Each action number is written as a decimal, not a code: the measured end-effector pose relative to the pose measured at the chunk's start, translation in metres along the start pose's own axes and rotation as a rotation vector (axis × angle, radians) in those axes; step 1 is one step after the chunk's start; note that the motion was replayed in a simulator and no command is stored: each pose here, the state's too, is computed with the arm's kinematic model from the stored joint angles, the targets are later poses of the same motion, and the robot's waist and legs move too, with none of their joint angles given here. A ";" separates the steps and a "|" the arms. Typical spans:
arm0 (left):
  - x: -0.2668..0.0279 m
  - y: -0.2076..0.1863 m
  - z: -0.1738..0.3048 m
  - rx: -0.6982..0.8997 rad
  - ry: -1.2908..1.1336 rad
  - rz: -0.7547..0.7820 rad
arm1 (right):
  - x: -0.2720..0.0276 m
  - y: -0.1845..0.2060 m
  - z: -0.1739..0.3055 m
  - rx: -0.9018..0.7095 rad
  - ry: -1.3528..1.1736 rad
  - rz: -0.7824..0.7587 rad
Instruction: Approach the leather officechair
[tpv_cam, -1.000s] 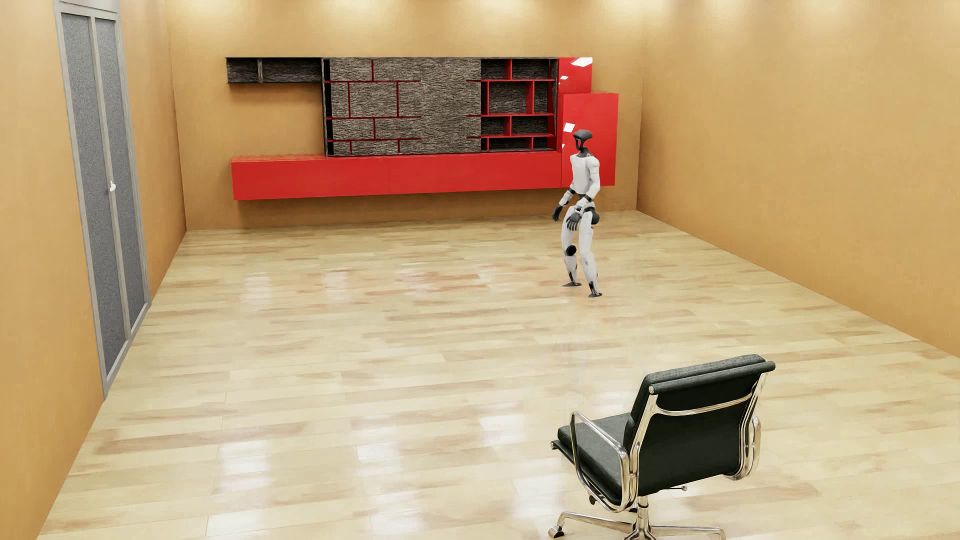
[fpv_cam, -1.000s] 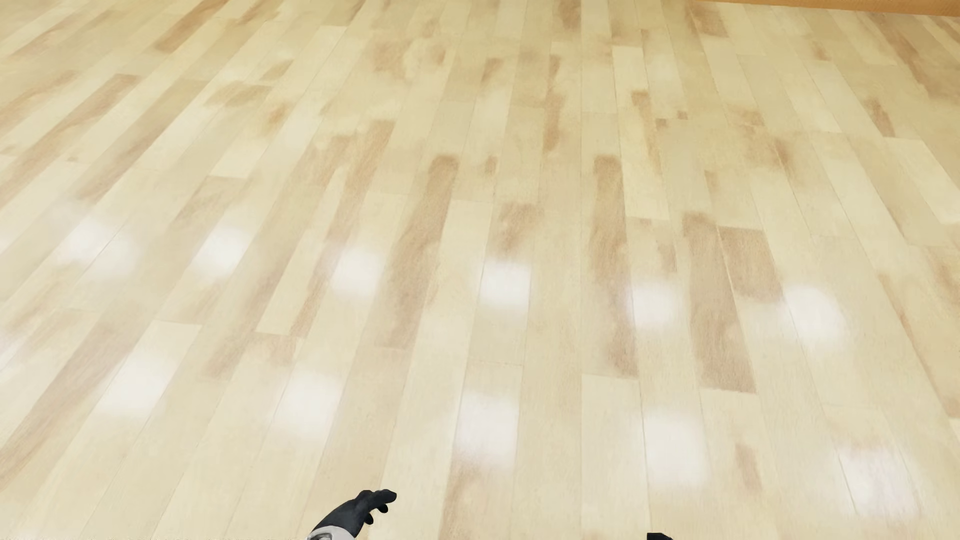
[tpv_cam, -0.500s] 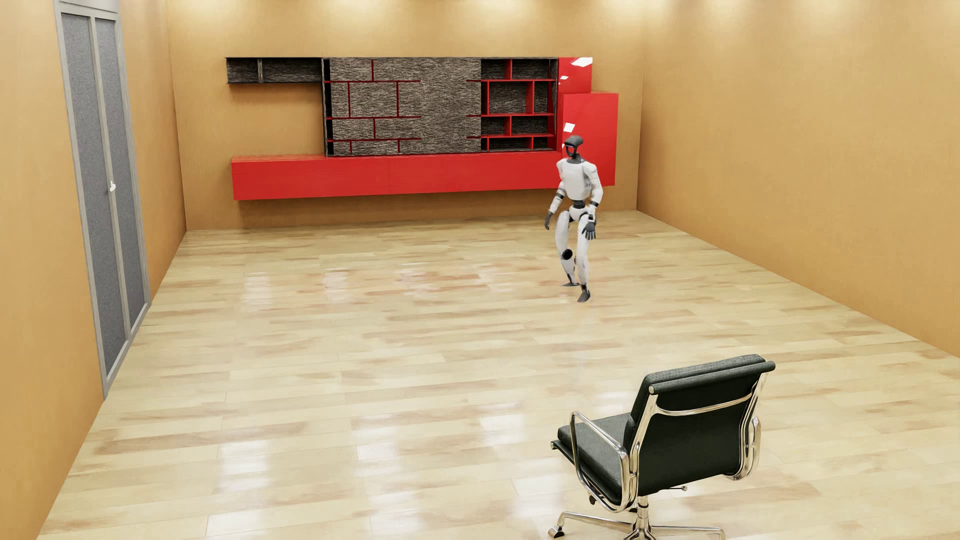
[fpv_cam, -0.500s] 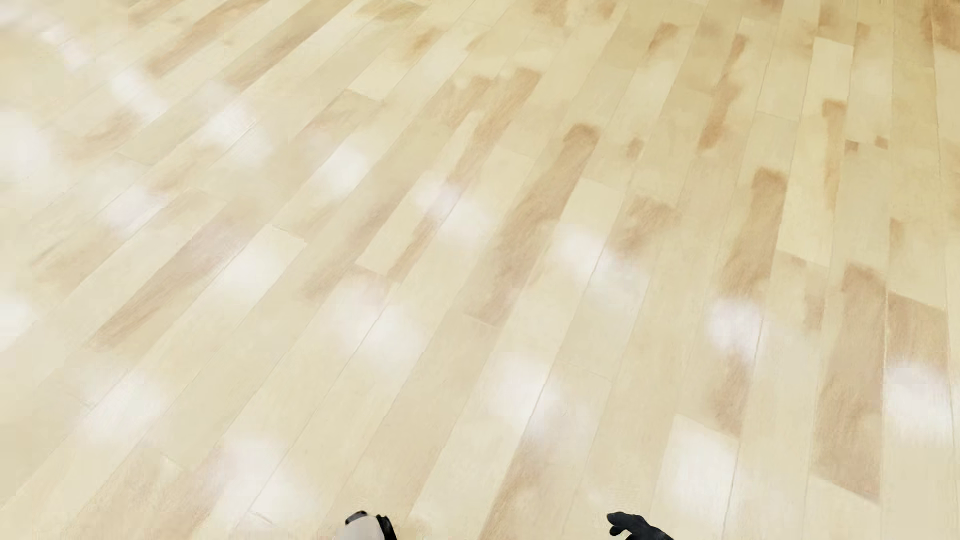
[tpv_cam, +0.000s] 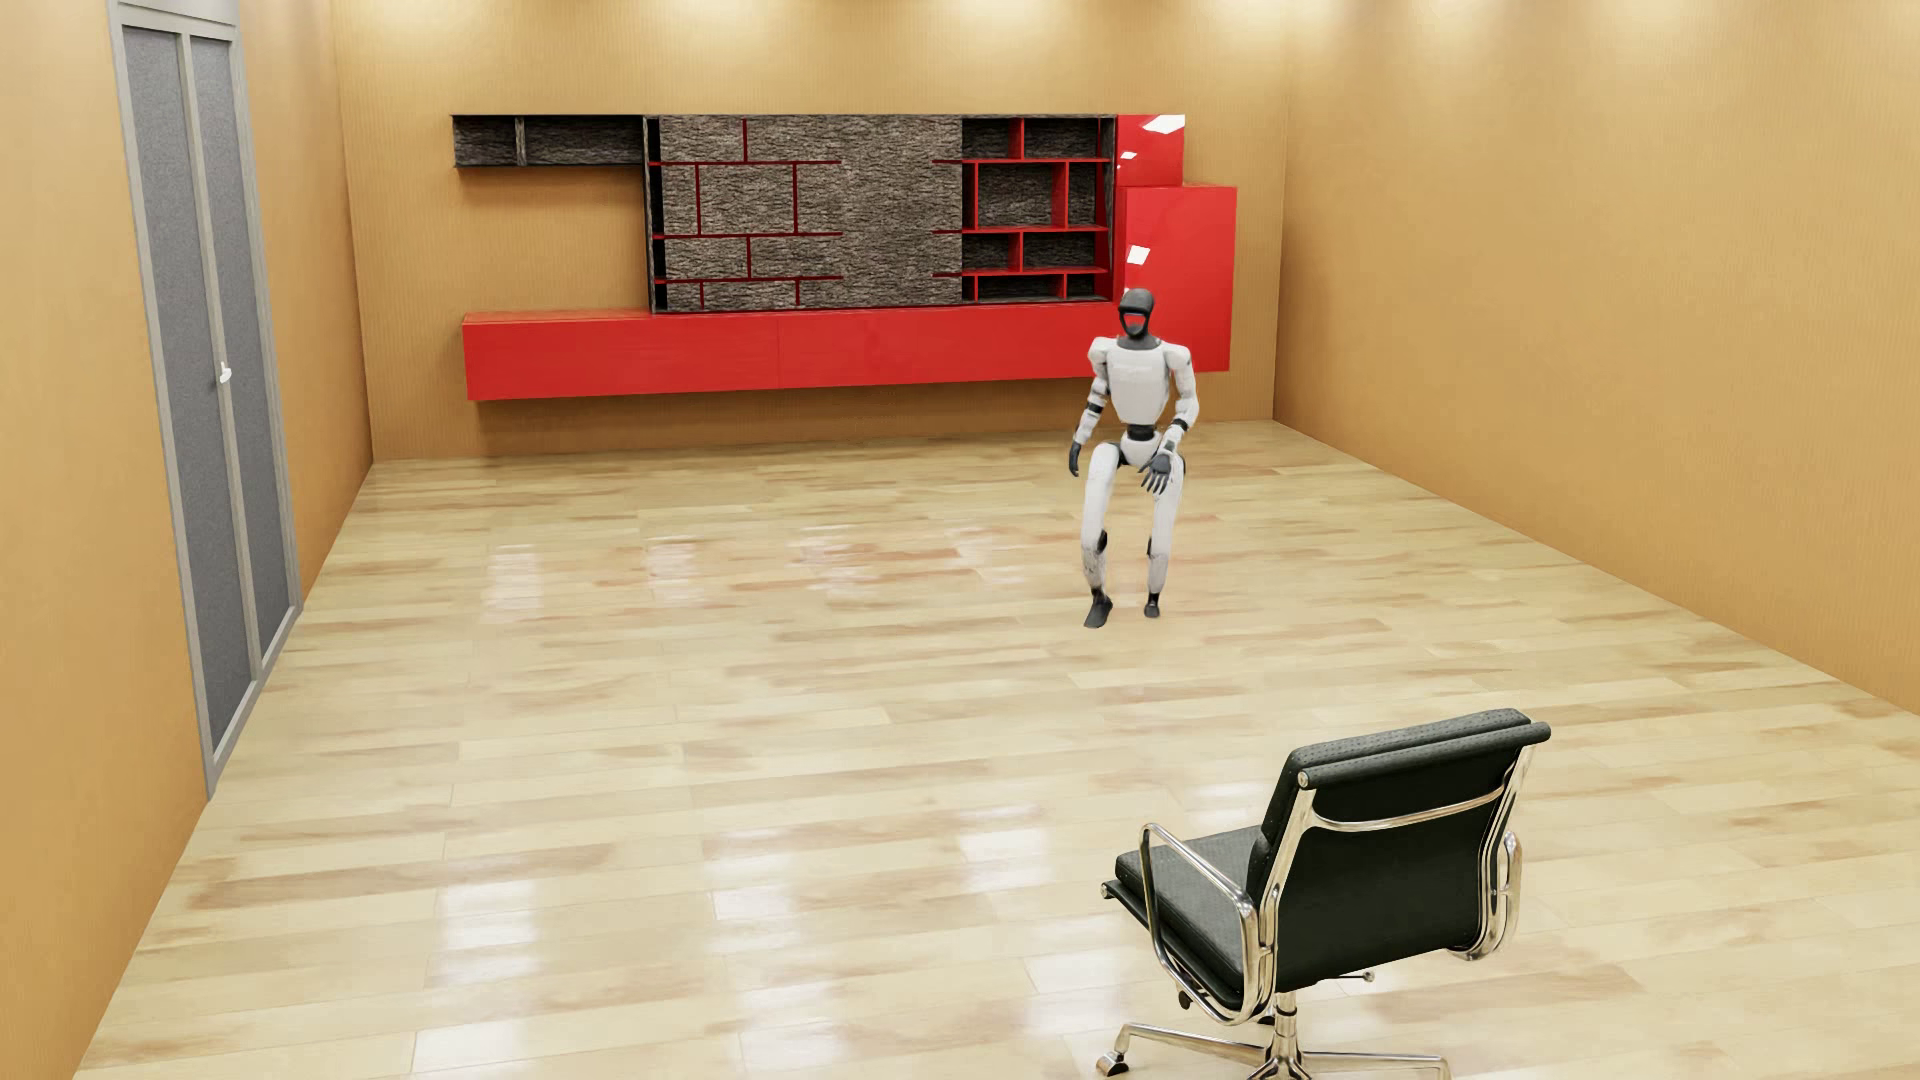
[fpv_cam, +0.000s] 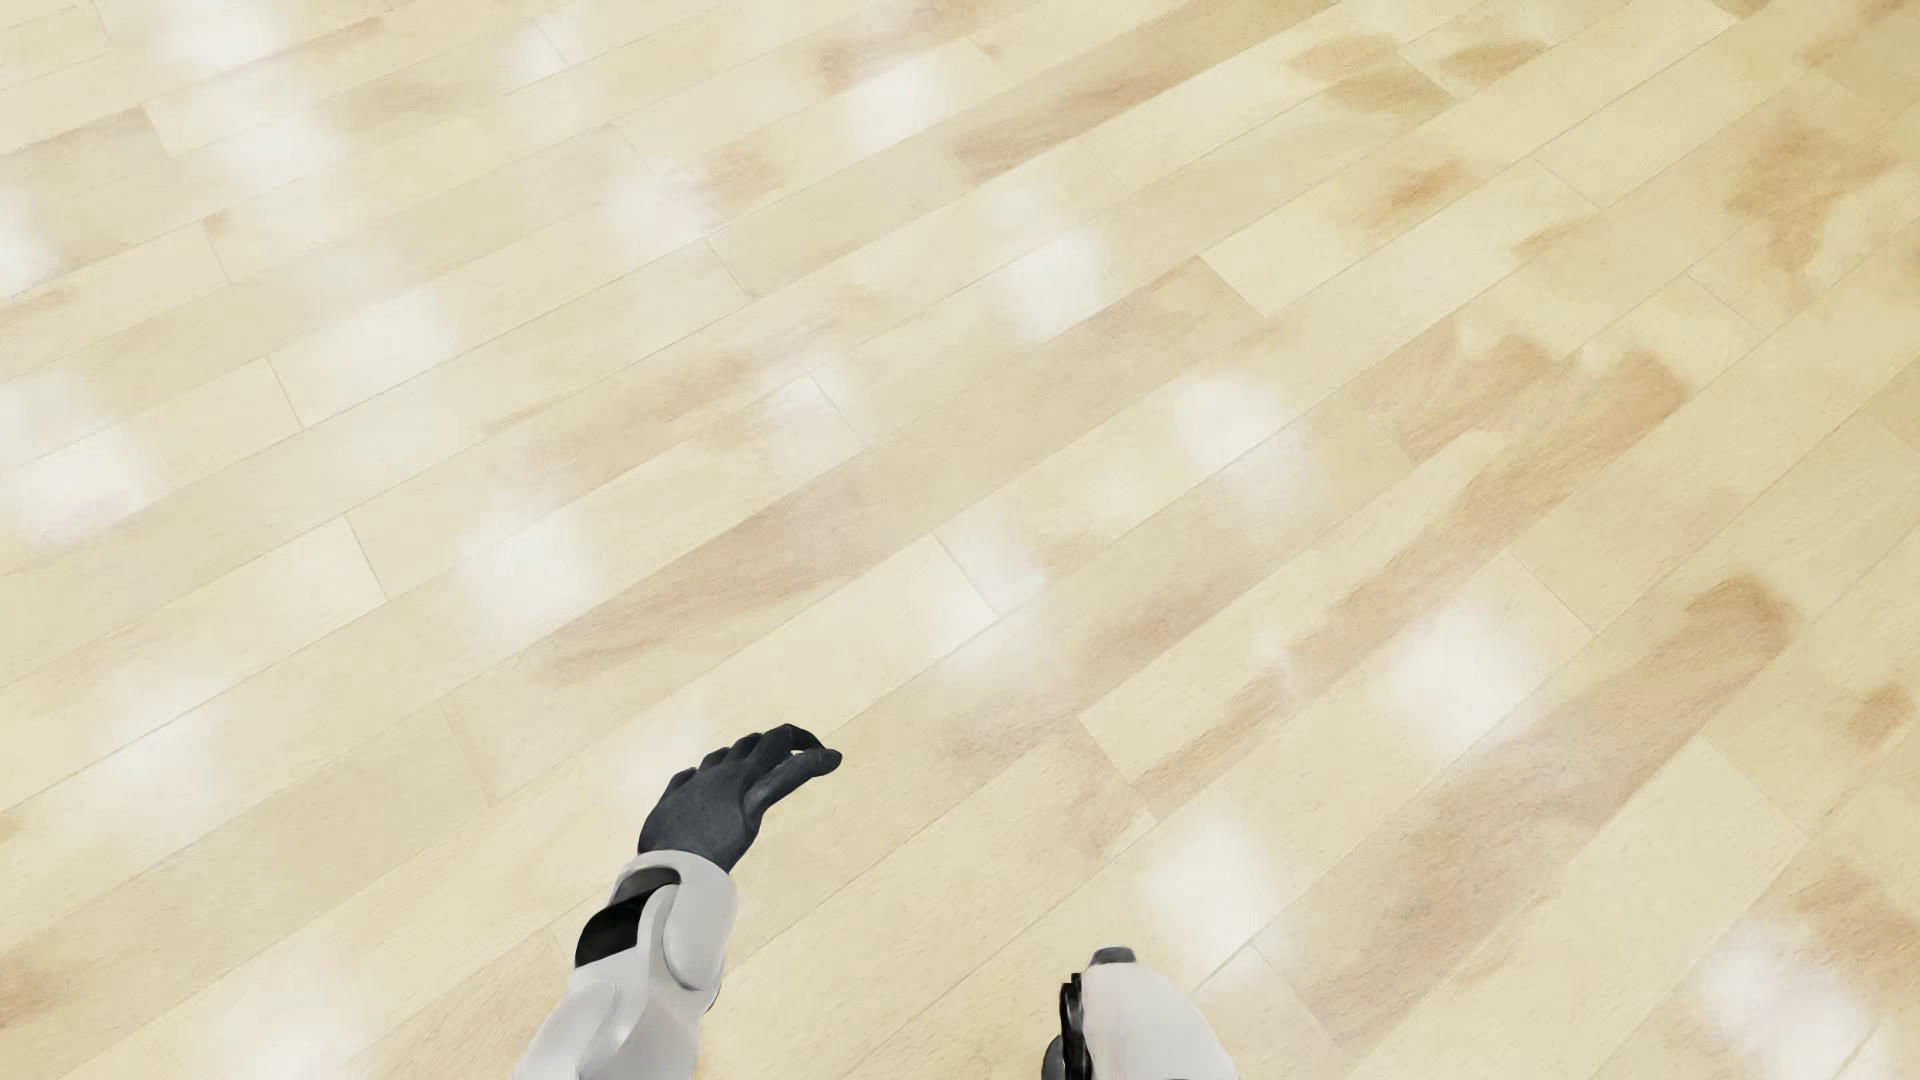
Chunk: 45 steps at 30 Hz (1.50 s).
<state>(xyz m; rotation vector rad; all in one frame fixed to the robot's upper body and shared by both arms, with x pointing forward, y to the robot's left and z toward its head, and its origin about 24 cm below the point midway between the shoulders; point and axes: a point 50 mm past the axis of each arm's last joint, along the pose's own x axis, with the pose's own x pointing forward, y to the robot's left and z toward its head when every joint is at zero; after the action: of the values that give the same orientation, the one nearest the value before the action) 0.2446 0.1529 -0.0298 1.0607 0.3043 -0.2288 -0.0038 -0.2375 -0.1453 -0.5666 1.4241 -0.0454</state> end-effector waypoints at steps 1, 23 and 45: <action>0.008 0.006 0.014 0.040 -0.057 -0.019 | -0.002 0.009 -0.007 0.001 0.017 0.054; -0.186 -0.166 -0.132 -0.320 1.052 -0.575 | -0.044 -0.066 0.174 0.047 -0.762 -0.384; -0.128 -0.127 -0.147 0.072 0.748 -0.766 | -0.045 -0.056 0.171 -0.016 -0.810 -0.309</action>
<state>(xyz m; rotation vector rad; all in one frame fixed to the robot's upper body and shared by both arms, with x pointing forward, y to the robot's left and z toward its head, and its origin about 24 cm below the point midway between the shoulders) 0.0629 0.2277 -0.1553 1.0291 1.3921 -0.5237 0.1660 -0.2116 -0.0750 -0.7092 0.5452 -0.0431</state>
